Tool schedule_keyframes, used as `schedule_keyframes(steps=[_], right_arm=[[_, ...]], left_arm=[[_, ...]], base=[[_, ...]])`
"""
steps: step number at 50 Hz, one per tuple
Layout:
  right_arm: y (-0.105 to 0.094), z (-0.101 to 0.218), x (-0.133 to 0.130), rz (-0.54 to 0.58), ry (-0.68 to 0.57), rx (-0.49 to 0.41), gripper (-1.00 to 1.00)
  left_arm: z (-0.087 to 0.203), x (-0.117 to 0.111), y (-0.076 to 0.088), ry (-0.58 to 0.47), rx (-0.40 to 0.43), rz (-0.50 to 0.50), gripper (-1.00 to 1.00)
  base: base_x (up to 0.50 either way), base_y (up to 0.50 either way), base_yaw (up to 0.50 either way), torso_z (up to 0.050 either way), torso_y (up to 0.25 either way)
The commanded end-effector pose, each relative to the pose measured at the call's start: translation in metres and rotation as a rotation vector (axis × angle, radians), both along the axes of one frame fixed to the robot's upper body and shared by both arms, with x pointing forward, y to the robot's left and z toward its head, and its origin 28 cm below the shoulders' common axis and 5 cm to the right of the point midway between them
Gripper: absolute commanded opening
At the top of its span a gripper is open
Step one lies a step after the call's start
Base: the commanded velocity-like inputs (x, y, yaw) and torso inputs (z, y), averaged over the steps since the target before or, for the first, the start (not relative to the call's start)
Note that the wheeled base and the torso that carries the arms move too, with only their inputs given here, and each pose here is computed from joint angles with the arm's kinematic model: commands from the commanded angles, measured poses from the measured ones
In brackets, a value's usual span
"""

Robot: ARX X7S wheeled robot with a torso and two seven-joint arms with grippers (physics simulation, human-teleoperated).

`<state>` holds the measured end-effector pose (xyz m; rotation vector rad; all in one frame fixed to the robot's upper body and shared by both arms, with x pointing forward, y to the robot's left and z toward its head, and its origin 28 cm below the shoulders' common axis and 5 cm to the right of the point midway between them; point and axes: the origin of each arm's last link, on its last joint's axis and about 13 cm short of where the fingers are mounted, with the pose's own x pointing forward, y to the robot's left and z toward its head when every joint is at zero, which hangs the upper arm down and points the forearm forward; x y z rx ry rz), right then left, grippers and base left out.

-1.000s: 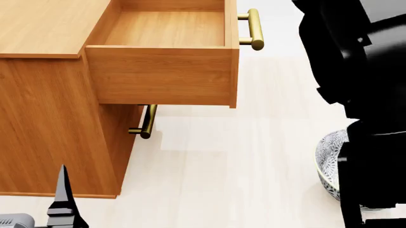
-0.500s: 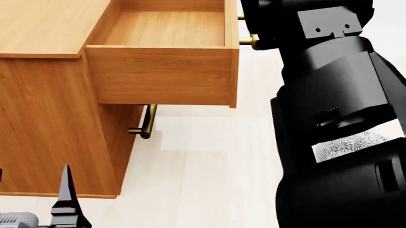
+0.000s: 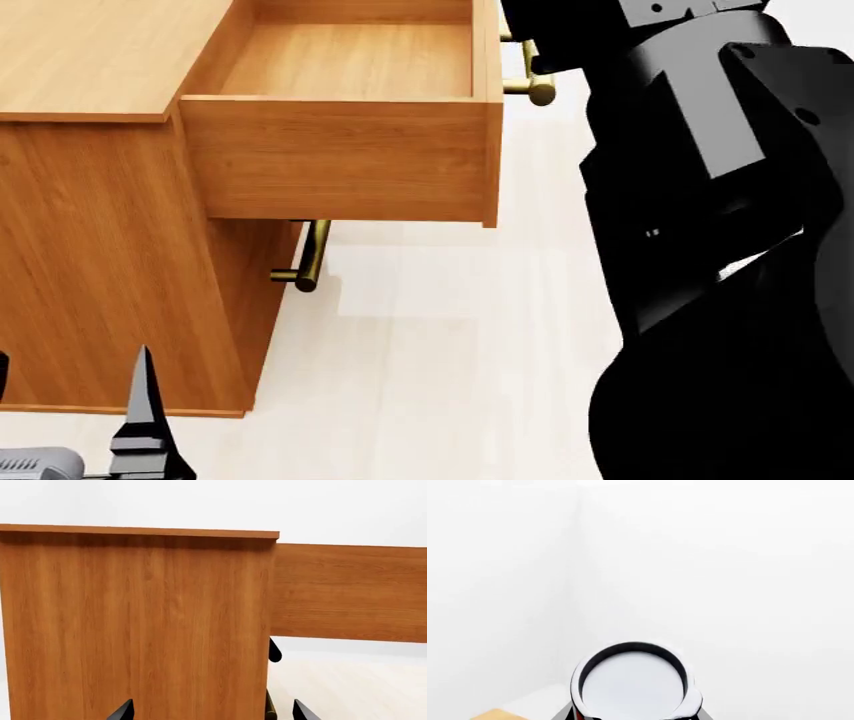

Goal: Put the ketchup in the top drawer of the cabinet.

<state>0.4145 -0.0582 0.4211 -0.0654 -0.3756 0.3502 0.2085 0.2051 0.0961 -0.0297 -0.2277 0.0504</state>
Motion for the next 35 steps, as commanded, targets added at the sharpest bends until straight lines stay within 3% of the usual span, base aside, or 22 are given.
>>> schedule_keyframes(steps=[1,6,12,14,16,17,19,35], right_arm=[[-0.001,0.006,-0.004,-0.05,0.047,-0.061,-1.0],[-0.001,0.004,-0.004,-0.045,0.084,-0.072,-1.0],[-0.002,-0.01,-0.004,-0.037,0.24,-0.138,-1.0],[-0.002,-0.014,-0.005,-0.032,0.312,-0.114,-1.0],[-0.004,-0.018,-0.005,-0.078,0.32,-0.173,-1.0],[-0.003,-0.019,-0.005,-0.043,0.355,-0.119,-1.0],[-0.004,-0.022,-0.005,-0.055,0.364,-0.163,-1.0],[-0.004,-0.032,-0.004,-0.011,0.434,-0.204,-1.0]], left_arm=[[0.001,0.0,0.0,0.0,-0.002,-0.005,1.0],[0.001,-0.001,-0.001,0.0,-0.001,-0.004,1.0],[0.001,0.0,-0.001,0.001,-0.001,-0.007,1.0],[0.001,0.0,-0.001,0.003,0.001,-0.007,1.0],[0.001,0.0,-0.001,0.003,-0.001,-0.008,1.0],[0.001,0.001,-0.001,0.004,-0.001,-0.009,1.0],[0.001,0.001,-0.002,0.005,-0.003,-0.009,1.0],[-0.001,0.0,-0.002,0.01,-0.005,-0.013,1.0]], base=[[0.0,0.0,0.0,0.0,0.0],[0.0,0.0,0.0,0.0,0.0],[0.0,0.0,0.0,0.0,0.0],[0.0,0.0,0.0,0.0,0.0],[0.0,0.0,0.0,0.0,0.0],[0.0,0.0,0.0,0.0,0.0],[0.0,0.0,0.0,0.0,0.0],[0.0,0.0,0.0,0.0,0.001]])
